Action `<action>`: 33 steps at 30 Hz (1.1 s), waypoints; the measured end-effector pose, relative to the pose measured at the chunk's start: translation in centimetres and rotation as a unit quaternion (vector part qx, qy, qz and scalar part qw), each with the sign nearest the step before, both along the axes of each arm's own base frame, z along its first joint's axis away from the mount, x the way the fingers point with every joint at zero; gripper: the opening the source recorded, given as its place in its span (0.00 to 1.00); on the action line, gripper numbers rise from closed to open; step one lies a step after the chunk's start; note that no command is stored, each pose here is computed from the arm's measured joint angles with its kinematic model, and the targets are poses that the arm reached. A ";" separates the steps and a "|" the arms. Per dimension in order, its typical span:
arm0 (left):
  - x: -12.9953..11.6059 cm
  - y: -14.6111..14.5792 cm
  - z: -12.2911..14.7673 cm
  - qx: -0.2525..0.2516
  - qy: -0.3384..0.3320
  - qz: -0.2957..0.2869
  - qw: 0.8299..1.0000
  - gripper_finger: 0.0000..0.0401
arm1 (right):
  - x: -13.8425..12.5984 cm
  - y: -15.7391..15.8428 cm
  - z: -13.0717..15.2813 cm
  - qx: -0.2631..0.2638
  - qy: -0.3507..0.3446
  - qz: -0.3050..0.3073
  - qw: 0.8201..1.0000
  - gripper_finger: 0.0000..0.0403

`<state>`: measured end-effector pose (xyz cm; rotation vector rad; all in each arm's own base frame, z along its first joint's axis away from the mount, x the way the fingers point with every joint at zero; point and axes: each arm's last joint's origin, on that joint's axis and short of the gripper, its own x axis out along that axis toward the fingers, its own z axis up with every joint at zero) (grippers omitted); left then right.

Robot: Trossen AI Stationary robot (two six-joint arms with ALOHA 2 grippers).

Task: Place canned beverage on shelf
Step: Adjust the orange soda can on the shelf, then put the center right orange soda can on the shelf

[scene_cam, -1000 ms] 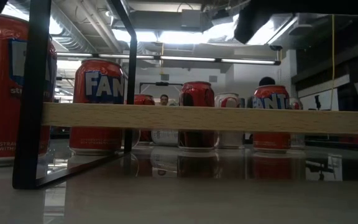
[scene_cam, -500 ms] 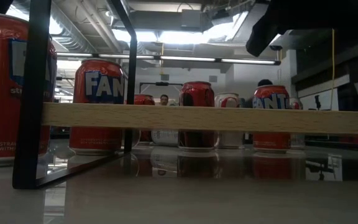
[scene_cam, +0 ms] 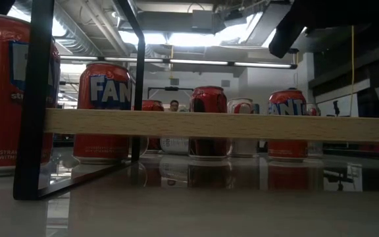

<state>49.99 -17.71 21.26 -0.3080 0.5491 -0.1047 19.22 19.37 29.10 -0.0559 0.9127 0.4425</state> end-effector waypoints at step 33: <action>-6.4 3.3 9.6 0.082 0.084 -0.023 0.993 0.23 | 0.8 -1.8 6.1 -0.105 -0.095 -0.027 0.990 0.77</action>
